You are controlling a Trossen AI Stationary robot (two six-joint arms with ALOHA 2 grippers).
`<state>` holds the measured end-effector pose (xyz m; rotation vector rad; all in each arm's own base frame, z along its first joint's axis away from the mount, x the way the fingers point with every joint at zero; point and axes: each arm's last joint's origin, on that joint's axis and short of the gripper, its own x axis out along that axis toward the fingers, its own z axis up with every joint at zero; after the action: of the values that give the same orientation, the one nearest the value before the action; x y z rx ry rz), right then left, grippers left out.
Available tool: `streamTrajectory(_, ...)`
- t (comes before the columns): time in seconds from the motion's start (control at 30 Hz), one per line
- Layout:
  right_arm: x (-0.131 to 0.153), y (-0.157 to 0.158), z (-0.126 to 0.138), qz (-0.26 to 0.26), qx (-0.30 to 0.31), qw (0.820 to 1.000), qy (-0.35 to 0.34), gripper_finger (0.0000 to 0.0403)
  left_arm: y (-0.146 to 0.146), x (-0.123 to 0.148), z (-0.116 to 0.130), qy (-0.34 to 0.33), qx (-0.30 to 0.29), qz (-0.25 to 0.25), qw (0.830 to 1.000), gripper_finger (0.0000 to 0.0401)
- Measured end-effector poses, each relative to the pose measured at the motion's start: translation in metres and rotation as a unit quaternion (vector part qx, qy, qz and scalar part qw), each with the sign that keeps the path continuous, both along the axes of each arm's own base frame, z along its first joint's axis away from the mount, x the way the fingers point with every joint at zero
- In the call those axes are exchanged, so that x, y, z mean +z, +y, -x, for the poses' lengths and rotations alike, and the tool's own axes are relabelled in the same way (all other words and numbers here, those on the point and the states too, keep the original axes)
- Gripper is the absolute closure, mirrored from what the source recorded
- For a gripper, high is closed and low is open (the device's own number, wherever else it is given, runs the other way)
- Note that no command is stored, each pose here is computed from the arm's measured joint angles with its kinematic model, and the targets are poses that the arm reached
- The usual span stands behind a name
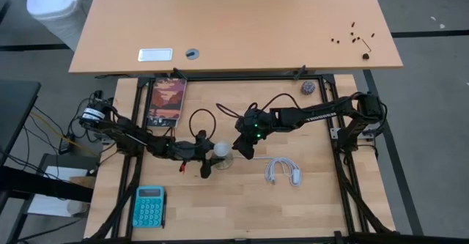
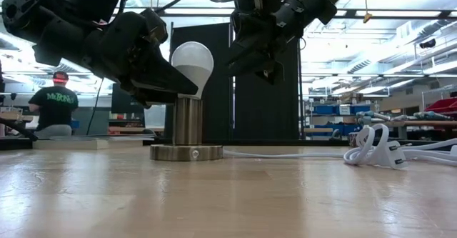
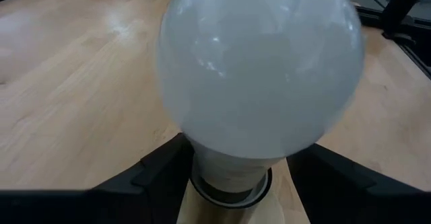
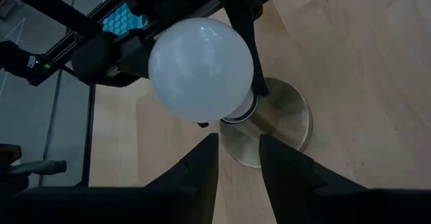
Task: Screw lightbulb
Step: Insert the lightbulb into the desk lamp
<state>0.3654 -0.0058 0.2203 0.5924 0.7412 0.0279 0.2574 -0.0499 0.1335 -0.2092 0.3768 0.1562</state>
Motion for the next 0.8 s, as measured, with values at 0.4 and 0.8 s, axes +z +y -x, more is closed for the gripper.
streamTrajectory(0.4, 0.0, 0.0, 0.0, -0.003, -0.003, 1.0, 0.004, 0.0284, 0.007, -0.01, 0.003, 0.045, -0.005, 0.016, 0.999, 0.0115)
streamTrajectory(0.8, -0.003, -0.007, 0.023, -0.095, 0.002, 0.989, 0.115, 0.0285, 0.017, -0.01, 0.007, 0.068, 0.062, 0.052, 0.994, 0.0107)
